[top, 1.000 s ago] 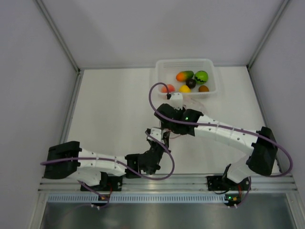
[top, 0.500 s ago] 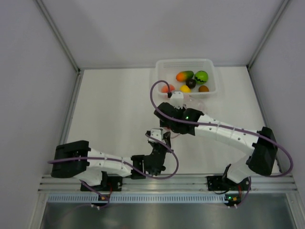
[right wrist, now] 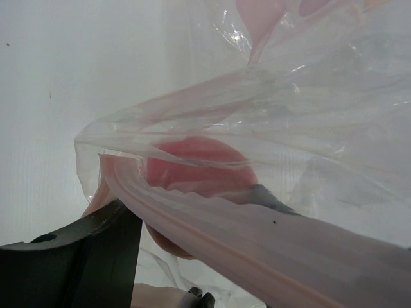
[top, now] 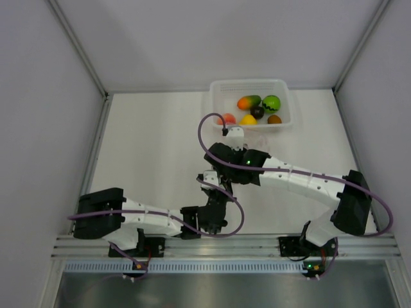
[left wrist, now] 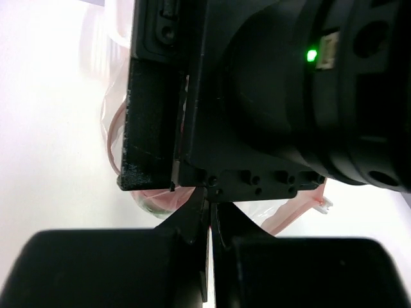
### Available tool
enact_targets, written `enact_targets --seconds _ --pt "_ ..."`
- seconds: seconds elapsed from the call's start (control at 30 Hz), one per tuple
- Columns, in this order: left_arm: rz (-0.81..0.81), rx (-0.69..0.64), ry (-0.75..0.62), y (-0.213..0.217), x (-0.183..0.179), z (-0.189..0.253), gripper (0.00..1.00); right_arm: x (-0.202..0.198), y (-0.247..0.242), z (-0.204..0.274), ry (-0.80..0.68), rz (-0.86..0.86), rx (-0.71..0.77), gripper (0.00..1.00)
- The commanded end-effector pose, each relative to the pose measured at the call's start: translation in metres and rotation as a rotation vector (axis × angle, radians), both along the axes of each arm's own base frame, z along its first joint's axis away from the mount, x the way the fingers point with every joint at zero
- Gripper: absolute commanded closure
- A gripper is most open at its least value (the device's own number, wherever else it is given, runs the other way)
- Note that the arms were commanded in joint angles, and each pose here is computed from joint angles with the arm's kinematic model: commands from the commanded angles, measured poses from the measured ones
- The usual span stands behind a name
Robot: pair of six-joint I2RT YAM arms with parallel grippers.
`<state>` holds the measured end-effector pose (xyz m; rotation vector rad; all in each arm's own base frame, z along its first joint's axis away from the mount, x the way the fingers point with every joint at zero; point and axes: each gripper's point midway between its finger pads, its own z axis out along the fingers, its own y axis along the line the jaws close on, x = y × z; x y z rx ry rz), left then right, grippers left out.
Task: Open the zip-top bag and remove the fake food
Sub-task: Adjust the zipper food storage bag at the center of the board.
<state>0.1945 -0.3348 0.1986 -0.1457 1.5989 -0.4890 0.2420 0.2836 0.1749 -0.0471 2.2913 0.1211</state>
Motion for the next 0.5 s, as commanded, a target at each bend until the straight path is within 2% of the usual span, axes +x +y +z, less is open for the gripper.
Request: enact_targets --seconds 0.0,0.27,0.47 --pt "0.041 -0.084 0.005 0.008 0.007 0.004 1.00 -0.004 0.000 0.024 -0.038 0.006 0.052 1.00" --pt "-0.013 -0.113 0.026 0.010 0.001 -0.008 1.00 0.009 -0.027 0.042 -0.100 -0.066 0.007 1.00" --pt "-0.019 -0.094 0.027 0.011 0.000 -0.013 1.00 0.013 -0.030 0.044 -0.072 -0.042 -0.005 1.00"
